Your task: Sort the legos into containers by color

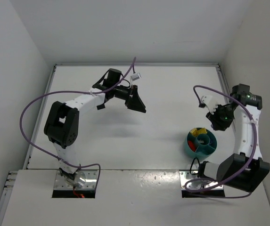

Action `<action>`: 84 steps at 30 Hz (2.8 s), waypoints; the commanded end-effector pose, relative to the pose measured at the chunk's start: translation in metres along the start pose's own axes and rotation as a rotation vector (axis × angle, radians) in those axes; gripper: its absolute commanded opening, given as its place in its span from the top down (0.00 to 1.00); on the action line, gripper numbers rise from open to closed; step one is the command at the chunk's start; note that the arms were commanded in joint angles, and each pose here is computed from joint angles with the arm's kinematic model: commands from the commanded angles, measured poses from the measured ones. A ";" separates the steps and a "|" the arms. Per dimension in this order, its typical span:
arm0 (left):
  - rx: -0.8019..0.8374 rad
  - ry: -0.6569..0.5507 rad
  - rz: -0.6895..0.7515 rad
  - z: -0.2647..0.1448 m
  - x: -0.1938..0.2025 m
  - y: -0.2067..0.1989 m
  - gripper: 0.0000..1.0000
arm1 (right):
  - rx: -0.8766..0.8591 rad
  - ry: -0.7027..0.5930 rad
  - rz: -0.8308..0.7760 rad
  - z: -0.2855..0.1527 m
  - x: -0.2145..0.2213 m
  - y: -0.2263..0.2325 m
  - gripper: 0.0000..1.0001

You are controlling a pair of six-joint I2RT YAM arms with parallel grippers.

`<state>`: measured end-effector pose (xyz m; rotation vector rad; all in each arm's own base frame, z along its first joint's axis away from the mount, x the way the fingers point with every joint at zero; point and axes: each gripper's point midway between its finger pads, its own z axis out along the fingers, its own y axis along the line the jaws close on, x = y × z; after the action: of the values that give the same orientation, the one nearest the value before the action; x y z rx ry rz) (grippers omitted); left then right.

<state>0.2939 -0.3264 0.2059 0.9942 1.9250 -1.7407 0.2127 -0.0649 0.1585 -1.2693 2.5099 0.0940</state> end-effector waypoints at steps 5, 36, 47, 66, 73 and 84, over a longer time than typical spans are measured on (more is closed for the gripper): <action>0.021 -0.025 0.078 -0.013 -0.010 -0.014 0.00 | -0.138 0.051 -0.038 0.014 0.027 0.058 0.95; 0.014 -0.027 0.077 -0.016 -0.008 -0.010 0.00 | -0.273 0.025 0.283 0.032 0.034 0.050 0.92; -0.037 -0.034 0.034 -0.015 -0.008 0.000 0.00 | -0.233 0.003 0.270 0.030 0.032 0.041 0.41; -0.939 0.169 0.065 -0.218 0.023 0.127 0.00 | -0.148 -0.363 0.218 -0.009 -0.056 -0.002 0.40; -1.216 0.291 0.038 -0.296 0.049 0.184 0.00 | -0.191 -0.406 0.232 0.005 -0.065 0.012 0.40; -1.195 0.414 0.322 -0.287 0.060 0.215 0.00 | -0.186 -0.422 0.222 0.014 -0.069 0.021 0.40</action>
<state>0.4332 -0.0256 0.0471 0.9340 2.4674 -0.0823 0.2302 -0.0053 0.1568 -0.9104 2.3659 0.5867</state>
